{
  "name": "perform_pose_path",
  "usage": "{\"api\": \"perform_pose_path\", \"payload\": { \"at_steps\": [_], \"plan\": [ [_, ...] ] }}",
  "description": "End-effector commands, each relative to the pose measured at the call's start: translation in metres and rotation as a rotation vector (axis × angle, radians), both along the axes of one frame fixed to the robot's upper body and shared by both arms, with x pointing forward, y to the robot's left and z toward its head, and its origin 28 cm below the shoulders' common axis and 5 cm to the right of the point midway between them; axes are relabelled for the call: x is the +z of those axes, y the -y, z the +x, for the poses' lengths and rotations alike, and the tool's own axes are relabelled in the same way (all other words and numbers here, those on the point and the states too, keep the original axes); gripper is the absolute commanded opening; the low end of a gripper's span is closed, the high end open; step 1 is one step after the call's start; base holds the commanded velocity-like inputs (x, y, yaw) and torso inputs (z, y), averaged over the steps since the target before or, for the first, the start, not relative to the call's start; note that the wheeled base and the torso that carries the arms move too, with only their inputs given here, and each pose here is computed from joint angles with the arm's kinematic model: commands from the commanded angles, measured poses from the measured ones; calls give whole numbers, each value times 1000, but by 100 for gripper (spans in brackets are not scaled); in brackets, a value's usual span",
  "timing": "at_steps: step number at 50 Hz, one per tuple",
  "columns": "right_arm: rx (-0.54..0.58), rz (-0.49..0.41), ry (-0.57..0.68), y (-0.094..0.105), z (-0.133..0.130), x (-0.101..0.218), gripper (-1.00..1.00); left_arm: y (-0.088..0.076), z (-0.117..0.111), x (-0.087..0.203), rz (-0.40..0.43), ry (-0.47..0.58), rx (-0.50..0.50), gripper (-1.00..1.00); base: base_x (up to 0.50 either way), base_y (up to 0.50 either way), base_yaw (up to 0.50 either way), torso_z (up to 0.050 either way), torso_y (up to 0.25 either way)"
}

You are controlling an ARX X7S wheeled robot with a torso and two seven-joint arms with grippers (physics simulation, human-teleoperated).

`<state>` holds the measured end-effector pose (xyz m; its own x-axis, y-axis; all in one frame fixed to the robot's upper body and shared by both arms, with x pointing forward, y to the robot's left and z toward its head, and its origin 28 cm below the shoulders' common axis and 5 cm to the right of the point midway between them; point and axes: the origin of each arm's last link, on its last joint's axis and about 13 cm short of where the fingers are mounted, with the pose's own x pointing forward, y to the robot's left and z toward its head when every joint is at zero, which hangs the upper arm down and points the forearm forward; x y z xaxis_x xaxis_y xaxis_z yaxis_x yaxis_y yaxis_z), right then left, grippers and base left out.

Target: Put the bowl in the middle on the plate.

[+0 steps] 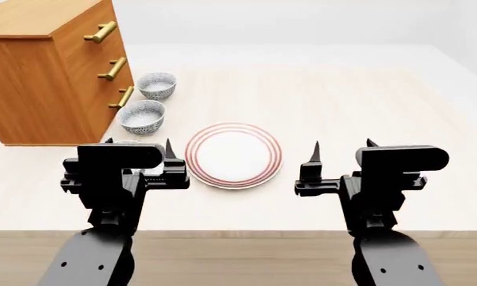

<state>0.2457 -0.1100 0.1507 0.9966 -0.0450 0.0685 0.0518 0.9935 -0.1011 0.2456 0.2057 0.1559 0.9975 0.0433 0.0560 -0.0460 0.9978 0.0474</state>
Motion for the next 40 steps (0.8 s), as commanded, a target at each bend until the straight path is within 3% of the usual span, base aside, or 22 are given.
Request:
{"api": "perform_pose_path", "payload": {
  "at_steps": [1,40],
  "plan": [
    [-25,6,39,5,-2,20,100,1,-1,17,8,18,-14,100,500,0,0,0,0],
    [-7,-28,54,3,-8,23,100,-2,3,18,34,41,1,100,500,0,0,0,0]
  ]
}}
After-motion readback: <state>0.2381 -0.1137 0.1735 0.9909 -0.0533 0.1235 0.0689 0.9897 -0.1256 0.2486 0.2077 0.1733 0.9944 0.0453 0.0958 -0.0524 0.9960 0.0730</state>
